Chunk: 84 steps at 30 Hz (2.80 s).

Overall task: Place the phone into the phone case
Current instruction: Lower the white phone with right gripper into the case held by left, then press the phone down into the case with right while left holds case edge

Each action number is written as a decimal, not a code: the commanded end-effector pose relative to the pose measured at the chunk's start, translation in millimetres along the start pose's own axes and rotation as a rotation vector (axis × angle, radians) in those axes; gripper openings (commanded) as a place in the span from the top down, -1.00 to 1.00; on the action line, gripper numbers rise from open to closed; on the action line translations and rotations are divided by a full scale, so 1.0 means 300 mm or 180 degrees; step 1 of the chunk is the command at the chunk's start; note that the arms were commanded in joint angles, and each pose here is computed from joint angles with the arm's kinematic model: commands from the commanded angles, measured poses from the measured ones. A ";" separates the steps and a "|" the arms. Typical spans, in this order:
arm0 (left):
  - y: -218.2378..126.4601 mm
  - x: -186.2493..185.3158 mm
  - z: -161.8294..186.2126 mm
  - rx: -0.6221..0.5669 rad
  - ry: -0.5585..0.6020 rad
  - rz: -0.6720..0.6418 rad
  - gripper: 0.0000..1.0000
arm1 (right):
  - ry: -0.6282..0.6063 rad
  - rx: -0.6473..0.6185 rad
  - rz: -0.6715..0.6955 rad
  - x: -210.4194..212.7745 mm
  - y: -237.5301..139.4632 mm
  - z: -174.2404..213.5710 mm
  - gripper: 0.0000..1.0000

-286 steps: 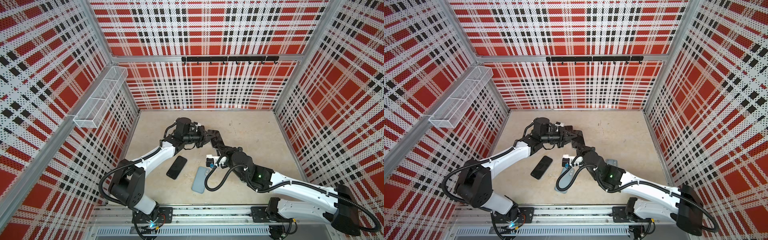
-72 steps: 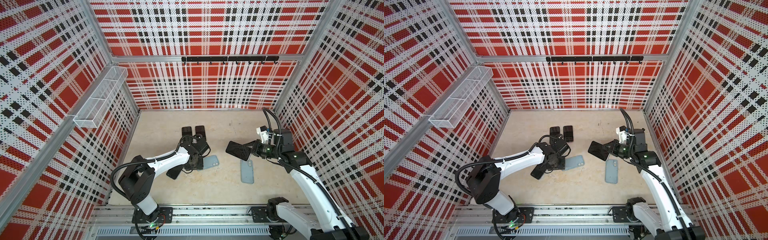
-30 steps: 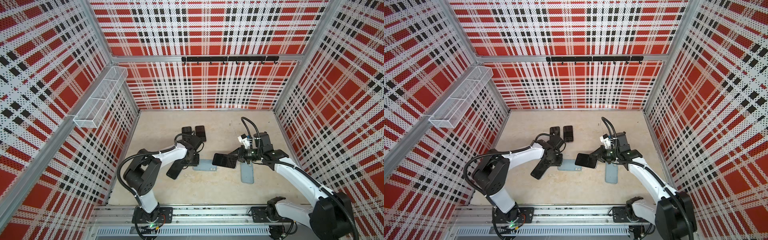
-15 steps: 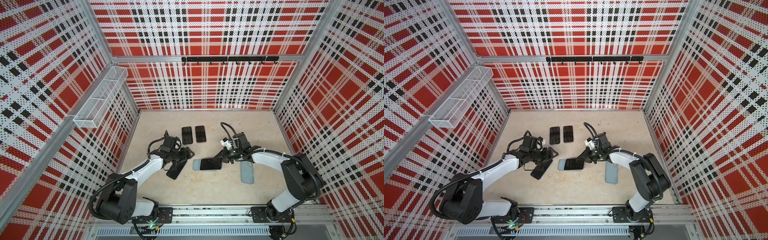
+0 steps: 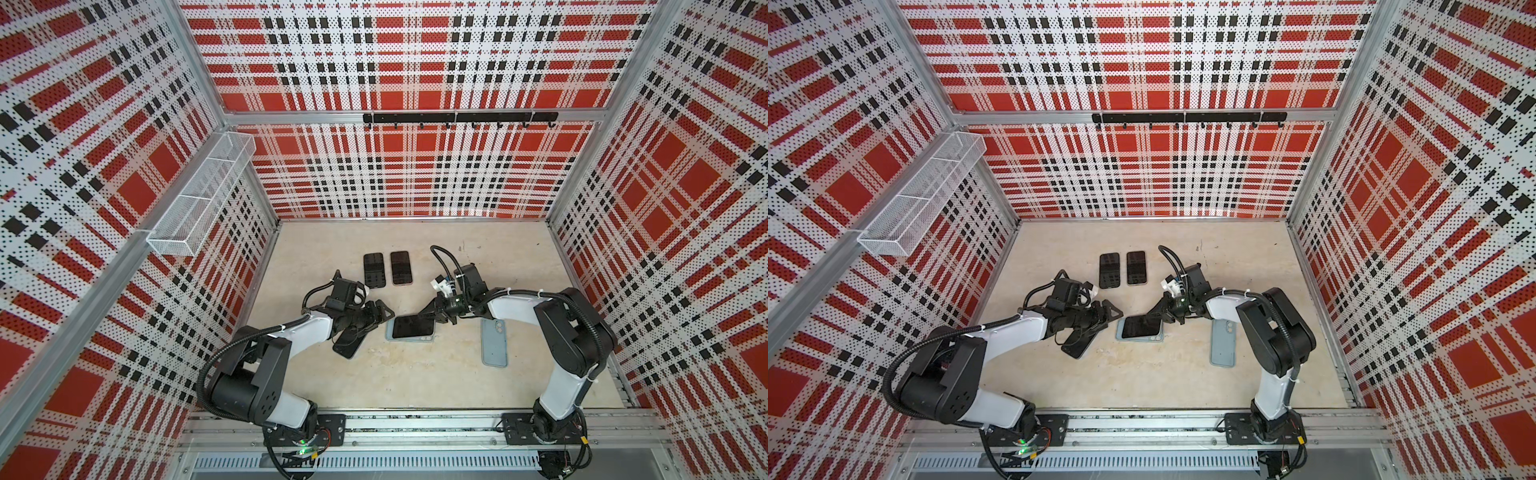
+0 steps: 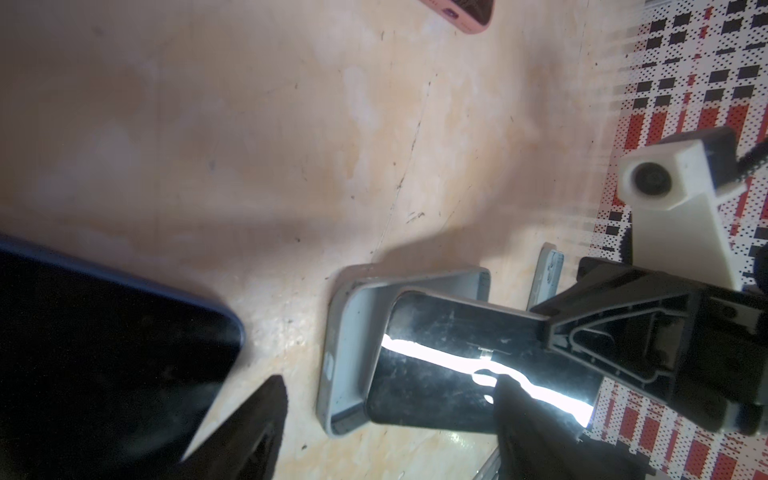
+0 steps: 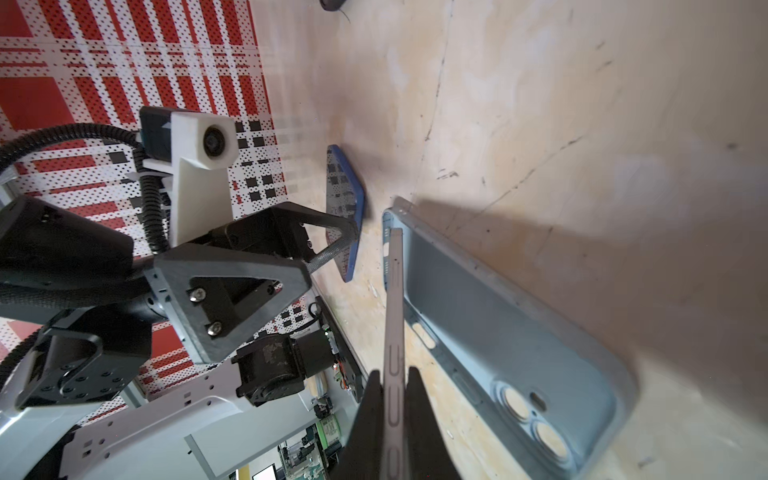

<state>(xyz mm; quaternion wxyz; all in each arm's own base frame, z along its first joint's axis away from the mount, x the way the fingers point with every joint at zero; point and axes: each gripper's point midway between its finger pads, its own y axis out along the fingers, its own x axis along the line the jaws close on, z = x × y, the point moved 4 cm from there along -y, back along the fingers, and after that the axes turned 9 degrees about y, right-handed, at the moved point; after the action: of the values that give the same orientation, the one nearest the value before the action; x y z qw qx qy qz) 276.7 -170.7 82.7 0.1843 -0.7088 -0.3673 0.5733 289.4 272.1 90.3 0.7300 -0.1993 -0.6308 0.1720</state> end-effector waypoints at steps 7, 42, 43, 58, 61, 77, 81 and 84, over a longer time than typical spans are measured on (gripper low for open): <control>0.082 -0.025 0.036 0.0141 0.0003 0.0138 -0.60 | -0.0151 0.0117 0.0050 -0.051 0.055 -0.018 1.00; 0.104 -0.022 0.101 0.0160 -0.0049 0.0128 -0.62 | -0.0468 -0.0540 0.0956 -0.184 0.020 -0.022 0.16; 0.102 -0.021 0.103 0.0151 -0.0053 0.0128 -0.62 | -0.0509 -0.0586 0.1004 -0.175 0.008 -0.024 0.13; 0.097 -0.022 0.110 0.0068 -0.0076 0.0200 -0.63 | -0.0964 -0.1159 0.1658 -0.059 -0.165 -0.027 -0.12; 0.096 -0.030 0.110 0.0052 -0.0064 0.0216 -0.62 | -0.0909 -0.1230 0.1656 -0.054 -0.191 -0.009 -0.11; 0.155 -0.096 0.124 0.0174 0.0030 0.0314 -0.45 | -0.0453 -0.1112 0.1262 -0.128 -0.156 0.104 0.14; 0.160 -0.100 0.129 0.0176 0.0028 0.0305 -0.43 | -0.0447 -0.1097 0.1159 -0.125 -0.132 0.101 0.18; 0.163 -0.101 0.135 0.0184 0.0029 0.0297 -0.44 | -0.0454 -0.1094 0.1126 -0.118 -0.120 0.095 0.25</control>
<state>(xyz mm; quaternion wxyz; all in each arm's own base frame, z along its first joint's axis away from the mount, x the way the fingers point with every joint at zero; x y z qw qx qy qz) 254.2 -229.2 65.7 0.1700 -0.7343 -0.3113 0.5788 249.6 214.2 79.0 0.5957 -0.4290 -0.6416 0.2221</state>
